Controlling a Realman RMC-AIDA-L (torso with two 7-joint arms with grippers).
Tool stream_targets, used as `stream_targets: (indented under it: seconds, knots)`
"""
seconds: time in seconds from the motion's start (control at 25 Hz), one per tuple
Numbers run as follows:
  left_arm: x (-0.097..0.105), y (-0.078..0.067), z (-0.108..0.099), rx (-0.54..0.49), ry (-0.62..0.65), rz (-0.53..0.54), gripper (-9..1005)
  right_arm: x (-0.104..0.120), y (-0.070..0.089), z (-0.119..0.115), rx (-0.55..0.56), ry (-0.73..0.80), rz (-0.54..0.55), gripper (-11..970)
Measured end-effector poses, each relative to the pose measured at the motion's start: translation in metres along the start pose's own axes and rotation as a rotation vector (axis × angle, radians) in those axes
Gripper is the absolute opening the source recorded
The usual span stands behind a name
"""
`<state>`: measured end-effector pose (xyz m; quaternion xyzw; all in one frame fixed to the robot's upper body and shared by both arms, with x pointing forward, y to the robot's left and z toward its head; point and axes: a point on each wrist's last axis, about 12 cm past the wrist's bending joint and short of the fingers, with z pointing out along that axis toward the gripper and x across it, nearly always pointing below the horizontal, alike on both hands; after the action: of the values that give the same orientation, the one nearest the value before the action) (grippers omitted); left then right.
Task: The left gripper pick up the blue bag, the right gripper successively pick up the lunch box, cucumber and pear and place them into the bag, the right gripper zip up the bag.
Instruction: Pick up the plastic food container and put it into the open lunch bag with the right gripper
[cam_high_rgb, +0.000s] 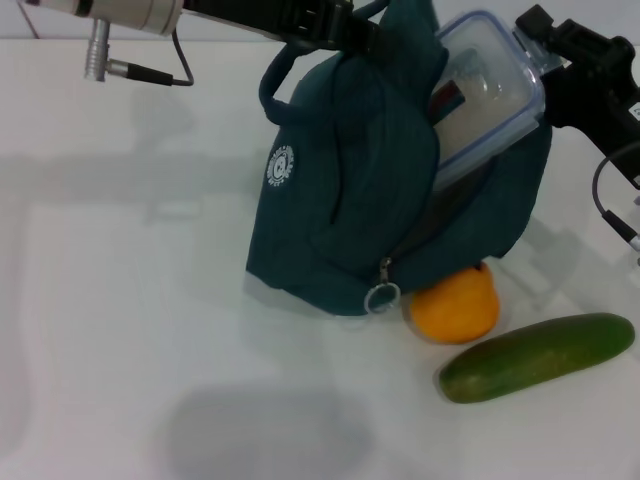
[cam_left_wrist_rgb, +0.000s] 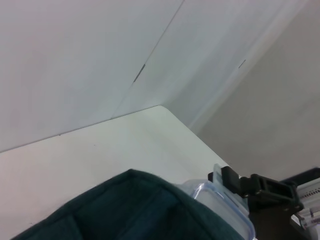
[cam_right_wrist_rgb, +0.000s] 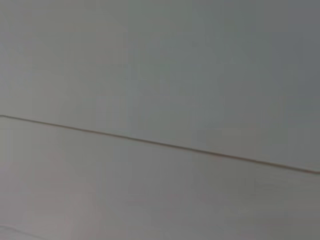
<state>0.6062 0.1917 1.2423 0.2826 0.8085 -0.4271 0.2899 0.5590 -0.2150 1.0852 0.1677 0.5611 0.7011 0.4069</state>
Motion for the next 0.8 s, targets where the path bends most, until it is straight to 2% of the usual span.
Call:
stream_targets:
  seconds: [0.24,0.8]
  knots:
    - [0.001,-0.001,0.001,0.003,0.000,0.002,63,0.002,-0.003,0.008,0.026,0.010,0.008,97]
    - [0.002,-0.002,0.003,0.011,0.006,0.001,64,0.014,0.000,0.018,0.010,0.098,-0.001,112]
